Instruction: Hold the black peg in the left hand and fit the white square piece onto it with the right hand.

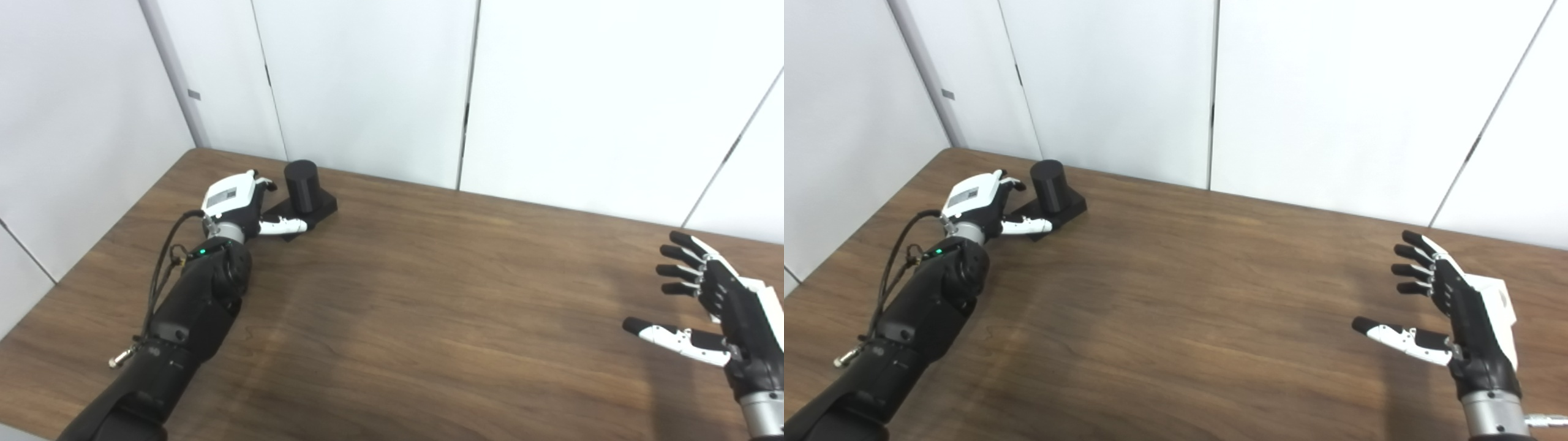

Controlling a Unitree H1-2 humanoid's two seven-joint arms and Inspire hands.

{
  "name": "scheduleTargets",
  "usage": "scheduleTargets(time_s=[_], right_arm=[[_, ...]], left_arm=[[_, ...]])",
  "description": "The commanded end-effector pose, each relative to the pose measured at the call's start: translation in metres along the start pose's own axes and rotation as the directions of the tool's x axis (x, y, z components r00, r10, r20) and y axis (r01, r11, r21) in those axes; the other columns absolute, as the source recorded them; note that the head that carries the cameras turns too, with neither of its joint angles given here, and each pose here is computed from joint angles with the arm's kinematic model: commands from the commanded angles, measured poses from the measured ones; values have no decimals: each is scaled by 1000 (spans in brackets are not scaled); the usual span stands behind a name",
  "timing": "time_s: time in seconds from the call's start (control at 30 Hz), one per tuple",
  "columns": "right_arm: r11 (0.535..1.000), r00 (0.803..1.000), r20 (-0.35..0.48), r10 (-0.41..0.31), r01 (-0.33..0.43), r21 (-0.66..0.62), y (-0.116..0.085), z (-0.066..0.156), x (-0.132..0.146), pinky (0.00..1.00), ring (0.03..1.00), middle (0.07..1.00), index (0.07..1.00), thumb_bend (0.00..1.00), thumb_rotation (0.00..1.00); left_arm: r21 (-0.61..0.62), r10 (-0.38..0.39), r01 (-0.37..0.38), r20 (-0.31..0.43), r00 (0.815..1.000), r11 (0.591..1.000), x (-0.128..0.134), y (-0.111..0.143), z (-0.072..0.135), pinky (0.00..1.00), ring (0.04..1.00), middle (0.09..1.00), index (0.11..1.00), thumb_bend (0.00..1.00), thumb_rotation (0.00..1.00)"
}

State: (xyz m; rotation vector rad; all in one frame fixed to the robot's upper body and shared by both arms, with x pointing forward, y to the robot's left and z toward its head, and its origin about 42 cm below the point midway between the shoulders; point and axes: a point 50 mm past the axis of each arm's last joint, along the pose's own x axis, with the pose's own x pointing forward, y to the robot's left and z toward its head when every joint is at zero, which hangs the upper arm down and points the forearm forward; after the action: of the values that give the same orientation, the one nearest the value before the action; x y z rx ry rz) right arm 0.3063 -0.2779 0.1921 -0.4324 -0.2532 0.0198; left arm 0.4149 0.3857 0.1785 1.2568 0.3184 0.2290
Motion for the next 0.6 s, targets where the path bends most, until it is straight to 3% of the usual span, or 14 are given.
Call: scheduleTargets(time_s=[0.0, 0.33, 0.57], right_arm=[[1000, 998, 67, -18, 18, -1, -8, 13, 7, 643, 738, 811, 853, 689, 0], [1000, 998, 67, -19, 19, -7, -9, 13, 6, 636, 733, 805, 847, 700, 0], [1000, 997, 71, -17, 18, -12, -8, 14, 5, 637, 732, 803, 845, 699, 0]], left_arm=[[6, 77, -77, 19, 997, 997, 9, 25, 7, 876, 1000, 1000, 849, 1000, 641], [49, 78, -78, 15, 997, 996, 11, 14, 9, 911, 1000, 1000, 865, 1000, 632], [72, 76, -76, 12, 997, 995, 16, 11, 9, 875, 1000, 1000, 857, 1000, 607]])
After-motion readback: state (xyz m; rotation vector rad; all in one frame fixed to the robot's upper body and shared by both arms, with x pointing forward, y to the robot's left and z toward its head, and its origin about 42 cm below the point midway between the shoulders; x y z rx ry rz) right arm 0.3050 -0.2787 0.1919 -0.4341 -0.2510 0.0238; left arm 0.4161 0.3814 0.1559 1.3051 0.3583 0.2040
